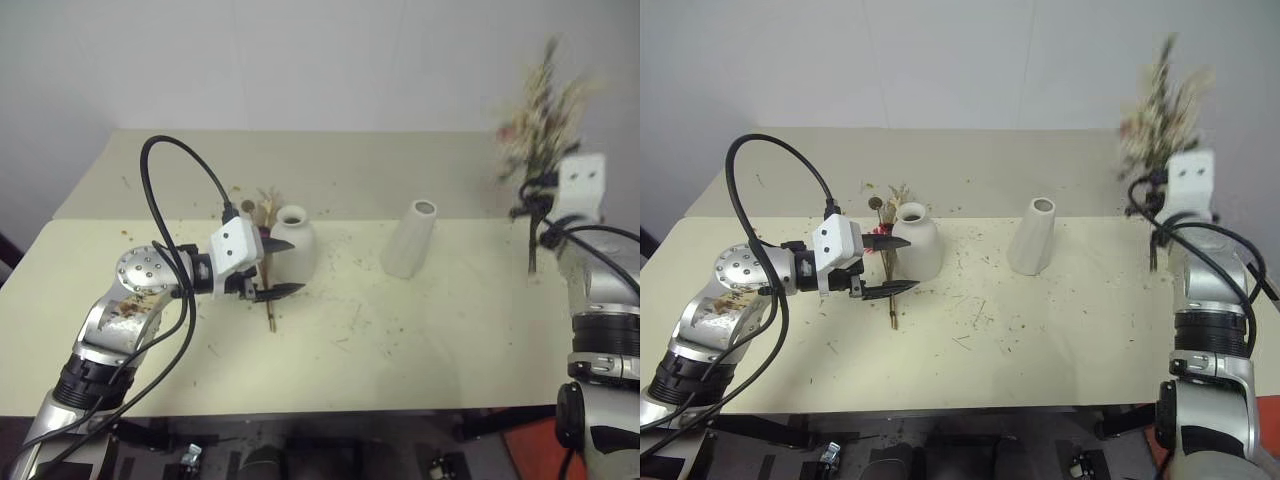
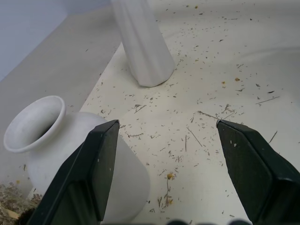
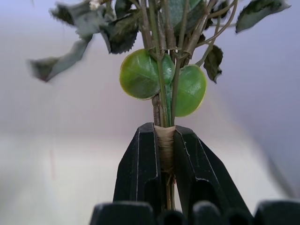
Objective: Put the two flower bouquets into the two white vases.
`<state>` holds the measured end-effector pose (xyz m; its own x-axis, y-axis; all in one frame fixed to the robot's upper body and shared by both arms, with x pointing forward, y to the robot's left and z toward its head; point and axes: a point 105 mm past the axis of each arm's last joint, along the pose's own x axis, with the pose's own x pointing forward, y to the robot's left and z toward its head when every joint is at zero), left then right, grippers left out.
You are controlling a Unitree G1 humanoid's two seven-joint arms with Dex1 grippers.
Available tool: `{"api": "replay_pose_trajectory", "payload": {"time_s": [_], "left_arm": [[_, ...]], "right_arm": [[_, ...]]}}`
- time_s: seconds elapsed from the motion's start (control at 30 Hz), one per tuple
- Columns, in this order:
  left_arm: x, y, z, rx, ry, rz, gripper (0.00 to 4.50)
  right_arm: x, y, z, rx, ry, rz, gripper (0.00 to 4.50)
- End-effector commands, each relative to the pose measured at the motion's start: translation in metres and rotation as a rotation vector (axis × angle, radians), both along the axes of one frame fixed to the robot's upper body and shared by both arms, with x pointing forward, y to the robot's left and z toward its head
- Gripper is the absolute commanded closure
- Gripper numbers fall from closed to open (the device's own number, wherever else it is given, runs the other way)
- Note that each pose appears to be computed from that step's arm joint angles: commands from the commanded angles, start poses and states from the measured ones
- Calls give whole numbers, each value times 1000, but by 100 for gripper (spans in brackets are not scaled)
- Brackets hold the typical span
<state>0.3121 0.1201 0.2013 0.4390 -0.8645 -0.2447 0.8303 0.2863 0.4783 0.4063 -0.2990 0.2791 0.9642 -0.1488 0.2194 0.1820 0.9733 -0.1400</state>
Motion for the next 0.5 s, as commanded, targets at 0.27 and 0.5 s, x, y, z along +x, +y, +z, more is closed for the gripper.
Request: {"api": "replay_pose_trajectory", "payload": {"time_s": [0.27, 0.5], "left_arm": [[-5, 2, 12, -10, -60, 4, 91], [-6, 5, 15, -10, -72, 16, 91]], "right_arm": [[-43, 47, 101, 388, -621, 438, 427], [-37, 83, 84, 384, -545, 542, 427]]}}
